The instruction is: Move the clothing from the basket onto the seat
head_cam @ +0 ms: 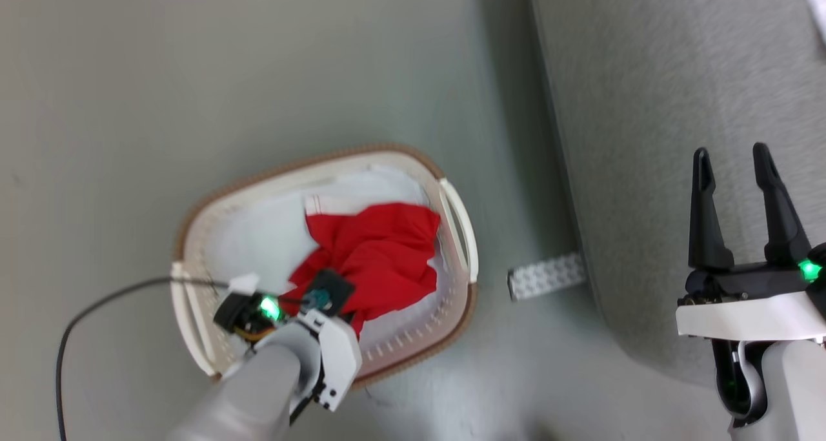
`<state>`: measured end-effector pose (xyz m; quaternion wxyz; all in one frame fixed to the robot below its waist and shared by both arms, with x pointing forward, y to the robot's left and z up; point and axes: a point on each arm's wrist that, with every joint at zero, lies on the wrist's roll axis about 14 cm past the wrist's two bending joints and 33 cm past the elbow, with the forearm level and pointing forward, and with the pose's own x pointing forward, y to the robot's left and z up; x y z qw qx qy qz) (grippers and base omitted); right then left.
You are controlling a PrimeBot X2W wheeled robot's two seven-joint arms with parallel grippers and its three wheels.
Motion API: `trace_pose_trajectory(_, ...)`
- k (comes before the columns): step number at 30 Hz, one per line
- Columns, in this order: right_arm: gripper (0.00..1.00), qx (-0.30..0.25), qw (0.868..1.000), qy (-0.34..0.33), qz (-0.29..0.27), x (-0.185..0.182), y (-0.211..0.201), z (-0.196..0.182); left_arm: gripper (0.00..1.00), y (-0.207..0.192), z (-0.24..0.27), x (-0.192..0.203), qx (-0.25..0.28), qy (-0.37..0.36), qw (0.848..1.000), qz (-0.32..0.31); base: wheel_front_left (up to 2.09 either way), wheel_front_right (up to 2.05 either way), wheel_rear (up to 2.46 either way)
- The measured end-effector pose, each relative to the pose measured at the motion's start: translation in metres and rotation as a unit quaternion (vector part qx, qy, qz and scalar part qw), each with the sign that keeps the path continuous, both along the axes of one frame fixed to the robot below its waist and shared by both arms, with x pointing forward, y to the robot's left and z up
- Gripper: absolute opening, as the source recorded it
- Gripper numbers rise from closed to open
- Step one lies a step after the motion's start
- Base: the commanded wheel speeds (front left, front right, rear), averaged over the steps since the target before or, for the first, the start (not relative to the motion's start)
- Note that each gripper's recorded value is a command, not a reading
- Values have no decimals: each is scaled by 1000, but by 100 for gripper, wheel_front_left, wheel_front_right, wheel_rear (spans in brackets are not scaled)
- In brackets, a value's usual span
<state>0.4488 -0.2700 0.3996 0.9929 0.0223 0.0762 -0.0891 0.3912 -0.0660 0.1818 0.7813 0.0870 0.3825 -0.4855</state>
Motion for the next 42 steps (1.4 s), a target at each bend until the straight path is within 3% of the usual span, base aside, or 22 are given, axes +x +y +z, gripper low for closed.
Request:
trace_pose_trajectory(7,100,9,999,-31,-1,-20,4,35,0,7,64,14,-37,-46,995,75,0,0,0)
trace_pose_trajectory(12,100,8,999,-54,6,-39,11,59,0,14,126,27,-75,-109,983,124,0,0,0)
trace_pose_trajectory(19,100,13,995,-92,23,-61,26,89,0,39,212,37,-130,-204,950,198,0,0,0)
trace_pose_trajectory(31,100,24,989,-130,64,-87,57,114,0,105,343,36,-186,-353,866,300,0,0,0)
trace_pose_trajectory(37,100,16,987,-140,83,-93,68,121,0,132,363,22,-181,-376,849,323,0,0,0)
trace_pose_trajectory(42,100,12,985,-143,98,-93,78,124,0,142,373,16,-178,-385,844,327,0,0,0)
